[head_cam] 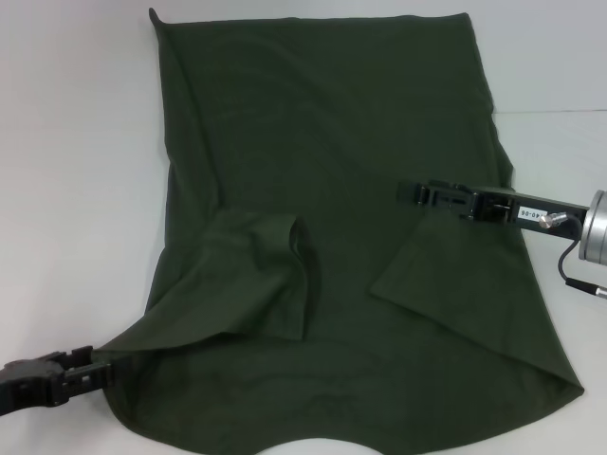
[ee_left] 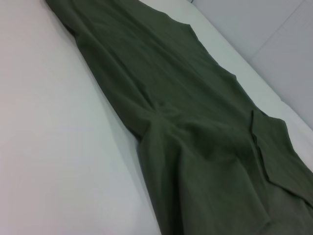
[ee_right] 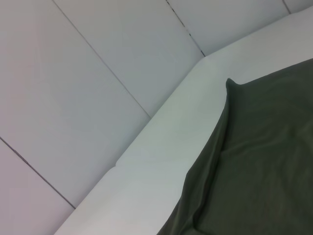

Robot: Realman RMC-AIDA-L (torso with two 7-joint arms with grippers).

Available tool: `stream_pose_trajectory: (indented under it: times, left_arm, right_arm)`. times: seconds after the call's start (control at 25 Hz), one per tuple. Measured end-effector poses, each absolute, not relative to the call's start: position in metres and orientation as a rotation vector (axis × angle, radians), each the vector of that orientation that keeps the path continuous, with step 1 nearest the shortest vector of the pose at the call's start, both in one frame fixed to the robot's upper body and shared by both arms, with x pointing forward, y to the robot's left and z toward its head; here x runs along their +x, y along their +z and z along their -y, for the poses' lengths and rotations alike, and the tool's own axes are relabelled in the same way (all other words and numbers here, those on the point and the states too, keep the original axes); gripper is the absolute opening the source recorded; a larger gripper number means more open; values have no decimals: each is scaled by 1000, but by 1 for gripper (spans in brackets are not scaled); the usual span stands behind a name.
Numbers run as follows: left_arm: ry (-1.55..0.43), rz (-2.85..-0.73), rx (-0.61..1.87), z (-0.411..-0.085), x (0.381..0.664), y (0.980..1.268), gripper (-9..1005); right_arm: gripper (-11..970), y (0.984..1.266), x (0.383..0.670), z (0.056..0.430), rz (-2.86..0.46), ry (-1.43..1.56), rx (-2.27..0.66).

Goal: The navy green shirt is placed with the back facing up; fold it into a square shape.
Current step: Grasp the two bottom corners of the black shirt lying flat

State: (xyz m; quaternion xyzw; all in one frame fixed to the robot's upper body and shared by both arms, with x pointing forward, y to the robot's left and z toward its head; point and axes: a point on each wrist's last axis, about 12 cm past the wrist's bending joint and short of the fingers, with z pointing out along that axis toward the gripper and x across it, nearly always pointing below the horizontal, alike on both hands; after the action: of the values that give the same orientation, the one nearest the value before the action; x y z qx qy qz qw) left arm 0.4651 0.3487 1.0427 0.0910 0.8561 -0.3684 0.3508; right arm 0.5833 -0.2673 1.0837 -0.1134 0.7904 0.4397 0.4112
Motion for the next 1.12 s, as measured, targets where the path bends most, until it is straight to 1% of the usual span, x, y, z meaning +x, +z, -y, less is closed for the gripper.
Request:
stream_pose_trajectory:
  times: [0.44, 0.68, 0.88, 1.12]
  left_arm:
    - [-963, -2225, 264, -345, 469, 1044, 867]
    - [-955, -2241, 284, -343, 474, 1044, 717]
    - [-943, -2249, 279, -344, 476, 1045, 474]
    - [-942, -2247, 273, -345, 476, 1045, 299]
  right_arm:
    - [922, 1083, 583, 268, -1989, 1107, -280]
    - [913, 1083, 583, 269, -1988, 1105, -279]
    - [906, 1083, 582, 270, -1988, 1105, -274]
    - [907, 1083, 581, 271, -1988, 1106, -273]
